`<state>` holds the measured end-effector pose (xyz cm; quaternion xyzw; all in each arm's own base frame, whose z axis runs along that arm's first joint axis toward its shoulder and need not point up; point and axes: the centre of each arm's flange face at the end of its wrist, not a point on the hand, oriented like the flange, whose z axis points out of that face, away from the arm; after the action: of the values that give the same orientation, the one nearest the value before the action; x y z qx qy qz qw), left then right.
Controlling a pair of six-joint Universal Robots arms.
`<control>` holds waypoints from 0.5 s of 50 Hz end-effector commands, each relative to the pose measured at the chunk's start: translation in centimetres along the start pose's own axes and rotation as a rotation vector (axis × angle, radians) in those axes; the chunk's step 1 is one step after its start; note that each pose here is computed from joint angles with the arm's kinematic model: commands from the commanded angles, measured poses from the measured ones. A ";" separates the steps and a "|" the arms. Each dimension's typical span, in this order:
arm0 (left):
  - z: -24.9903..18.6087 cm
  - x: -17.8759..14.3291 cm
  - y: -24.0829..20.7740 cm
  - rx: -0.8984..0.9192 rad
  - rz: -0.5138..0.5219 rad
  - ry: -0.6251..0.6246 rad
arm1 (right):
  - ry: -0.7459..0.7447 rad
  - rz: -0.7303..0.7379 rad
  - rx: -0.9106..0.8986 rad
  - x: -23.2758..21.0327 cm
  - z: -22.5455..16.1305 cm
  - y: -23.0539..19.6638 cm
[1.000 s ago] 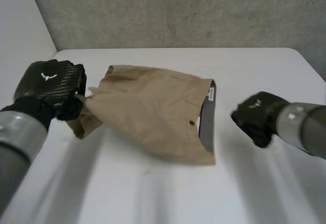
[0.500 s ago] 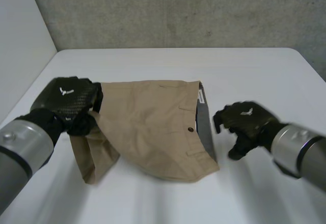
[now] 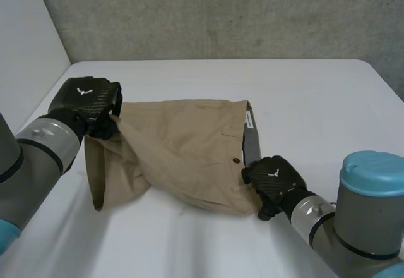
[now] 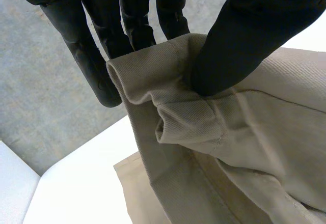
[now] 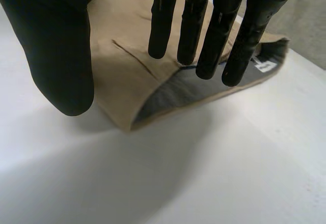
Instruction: Fold the shorts.
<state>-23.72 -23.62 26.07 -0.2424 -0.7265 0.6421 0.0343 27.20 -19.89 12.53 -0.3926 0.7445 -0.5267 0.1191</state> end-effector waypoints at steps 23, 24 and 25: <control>-1.6 -1.3 0.3 -0.041 0.003 -0.039 | 0.083 -0.023 0.144 2.1 -3.6 -6.9; -2.3 -1.2 0.3 -0.053 0.003 -0.033 | 0.085 -0.022 0.136 2.4 -4.0 -7.3; -2.6 -1.2 0.4 -0.060 0.004 -0.030 | 0.089 -0.023 0.122 2.7 -4.5 -7.7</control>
<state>-22.31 -23.67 26.11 -0.2269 -0.7372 0.6363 0.0161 27.55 -20.80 17.42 -0.3671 0.7113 -0.5888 0.1122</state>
